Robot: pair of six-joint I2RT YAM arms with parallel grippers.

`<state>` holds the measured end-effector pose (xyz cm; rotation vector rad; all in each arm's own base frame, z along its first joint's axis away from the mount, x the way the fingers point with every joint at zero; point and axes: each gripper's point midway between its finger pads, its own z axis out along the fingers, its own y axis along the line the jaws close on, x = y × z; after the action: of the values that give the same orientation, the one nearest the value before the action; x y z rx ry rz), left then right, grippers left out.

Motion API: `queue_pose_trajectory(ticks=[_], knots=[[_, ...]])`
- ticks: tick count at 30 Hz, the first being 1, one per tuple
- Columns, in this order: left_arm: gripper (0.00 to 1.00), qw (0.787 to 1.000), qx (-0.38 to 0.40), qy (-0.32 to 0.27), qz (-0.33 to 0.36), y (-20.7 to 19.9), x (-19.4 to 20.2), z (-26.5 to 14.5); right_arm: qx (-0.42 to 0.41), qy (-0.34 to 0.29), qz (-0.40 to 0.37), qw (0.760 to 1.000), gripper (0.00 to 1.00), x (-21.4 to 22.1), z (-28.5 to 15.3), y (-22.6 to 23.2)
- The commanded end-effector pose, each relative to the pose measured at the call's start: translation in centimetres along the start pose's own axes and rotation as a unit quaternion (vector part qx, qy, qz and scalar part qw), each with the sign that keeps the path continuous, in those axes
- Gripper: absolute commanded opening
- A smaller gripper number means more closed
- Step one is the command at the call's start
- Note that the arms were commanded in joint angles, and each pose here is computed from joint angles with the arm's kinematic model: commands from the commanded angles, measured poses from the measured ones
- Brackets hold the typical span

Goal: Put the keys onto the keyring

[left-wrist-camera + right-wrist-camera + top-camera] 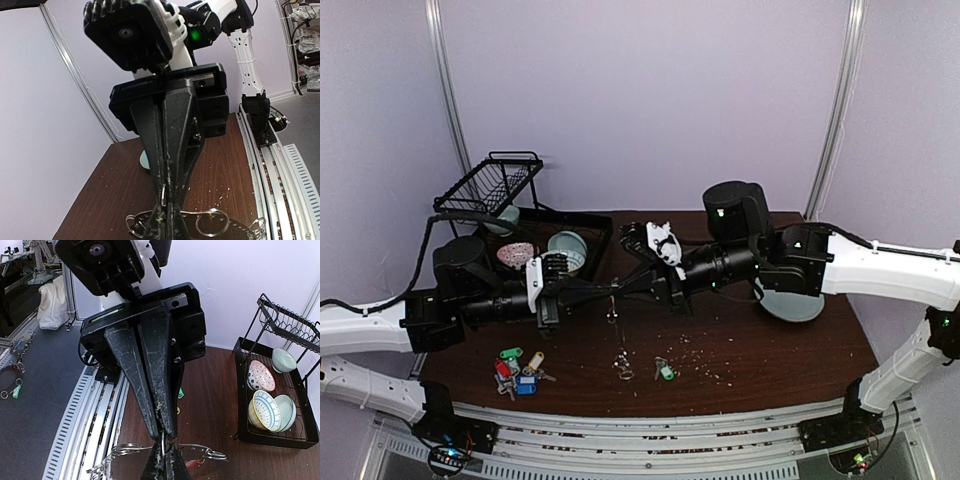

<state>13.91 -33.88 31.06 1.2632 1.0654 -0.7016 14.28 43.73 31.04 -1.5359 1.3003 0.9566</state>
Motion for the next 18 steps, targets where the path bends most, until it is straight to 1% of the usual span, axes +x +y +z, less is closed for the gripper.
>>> queue_pose_trajectory(ticks=[1,4,5,12,14,18], knots=[[0.00,0.997,-0.072,0.023,0.014,3.0,0.5,-0.4,-0.034,-0.049,-0.025,0.998,0.00,-3.2,-0.5,1.7],[0.00,0.997,-0.080,0.008,0.019,3.1,0.0,-1.0,-0.024,-0.047,-0.020,0.998,0.16,-2.8,-0.4,1.5],[0.00,0.996,-0.081,0.005,0.021,3.1,-0.1,-1.1,-0.023,-0.047,-0.020,0.998,0.18,-2.7,-0.3,1.5],[0.00,0.996,-0.078,0.022,0.037,2.9,0.6,-1.2,0.008,-0.029,-0.028,0.999,0.22,-1.9,-0.7,0.6],[0.00,0.996,-0.078,0.030,0.038,2.9,0.9,-1.1,0.030,-0.030,-0.023,0.999,0.25,-1.9,-0.7,-0.1],[0.00,0.995,-0.089,0.038,0.039,3.3,1.2,-1.1,0.071,-0.029,-0.017,0.997,0.28,-1.9,-0.6,-1.6]])
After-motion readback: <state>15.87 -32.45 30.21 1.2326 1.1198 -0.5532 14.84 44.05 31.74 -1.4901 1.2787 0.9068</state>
